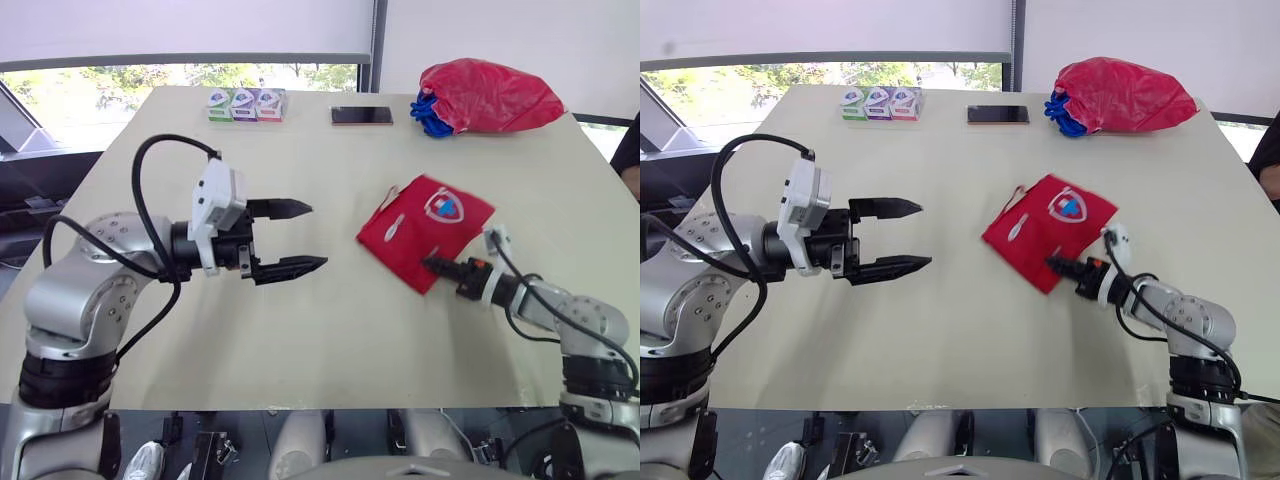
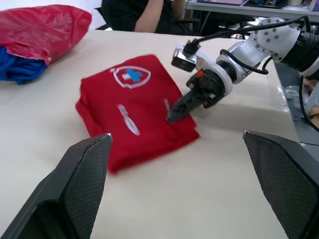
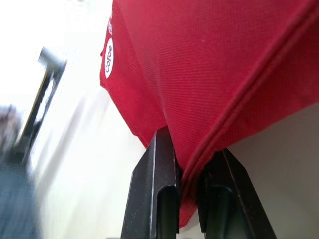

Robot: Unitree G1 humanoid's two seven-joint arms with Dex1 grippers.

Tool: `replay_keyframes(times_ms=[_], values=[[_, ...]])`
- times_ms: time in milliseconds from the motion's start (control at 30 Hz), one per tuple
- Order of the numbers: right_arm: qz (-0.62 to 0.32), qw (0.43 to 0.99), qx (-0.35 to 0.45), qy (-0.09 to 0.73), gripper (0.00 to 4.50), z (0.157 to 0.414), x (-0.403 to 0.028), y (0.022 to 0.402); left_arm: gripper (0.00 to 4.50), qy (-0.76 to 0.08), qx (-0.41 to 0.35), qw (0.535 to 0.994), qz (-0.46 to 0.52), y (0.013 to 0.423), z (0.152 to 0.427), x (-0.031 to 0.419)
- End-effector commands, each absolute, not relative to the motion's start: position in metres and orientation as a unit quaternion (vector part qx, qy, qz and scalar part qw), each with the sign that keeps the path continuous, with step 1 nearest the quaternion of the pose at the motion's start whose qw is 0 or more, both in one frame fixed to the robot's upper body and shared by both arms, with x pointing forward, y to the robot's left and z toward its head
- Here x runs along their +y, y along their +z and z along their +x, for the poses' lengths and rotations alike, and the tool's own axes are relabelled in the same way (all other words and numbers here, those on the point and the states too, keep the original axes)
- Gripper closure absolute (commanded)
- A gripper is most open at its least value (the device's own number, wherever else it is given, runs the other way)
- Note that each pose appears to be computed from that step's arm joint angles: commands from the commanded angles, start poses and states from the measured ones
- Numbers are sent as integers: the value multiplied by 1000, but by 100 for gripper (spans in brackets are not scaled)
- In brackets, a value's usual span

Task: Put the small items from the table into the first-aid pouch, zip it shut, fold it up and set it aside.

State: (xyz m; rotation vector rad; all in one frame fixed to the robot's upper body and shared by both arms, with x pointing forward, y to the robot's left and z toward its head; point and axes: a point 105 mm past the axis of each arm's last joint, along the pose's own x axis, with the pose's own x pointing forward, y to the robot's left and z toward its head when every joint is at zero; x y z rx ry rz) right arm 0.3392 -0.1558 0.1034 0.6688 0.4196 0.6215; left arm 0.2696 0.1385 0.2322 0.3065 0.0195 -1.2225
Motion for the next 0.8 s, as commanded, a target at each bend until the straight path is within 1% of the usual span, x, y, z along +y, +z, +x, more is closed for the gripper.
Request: replay_keyframes(times_ms=[33,100,167,267,300,367,533,567,633,667,700,800], values=[[365,910,60,188,447,383,-204,160,0,-551,-42,820,151,264,276,140],[396,908,28,131,447,403,-218,170,0,-549,-47,822,147,270,277,137],[417,905,11,85,447,417,-228,173,0,-545,-50,824,146,272,279,136],[439,898,-8,-12,447,437,-248,169,0,-537,-53,829,145,275,281,136],[442,896,-8,-32,447,441,-250,166,0,-535,-54,831,144,276,281,135],[452,891,-3,-50,447,447,-251,160,0,-532,-55,833,142,276,281,135],[448,893,13,-47,447,451,-247,149,0,-523,-54,839,141,274,279,137],[447,893,15,-51,405,450,-249,147,0,-521,-54,840,141,273,278,138],[442,895,15,-51,348,447,-253,145,0,-520,-52,841,141,271,276,140],[435,899,18,-48,303,444,-255,144,0,-520,-52,841,140,270,275,140],[420,906,20,-40,249,441,-256,144,0,-519,-52,842,136,270,274,141],[348,937,32,12,110,426,-251,143,0,-525,-42,841,126,262,270,145]])
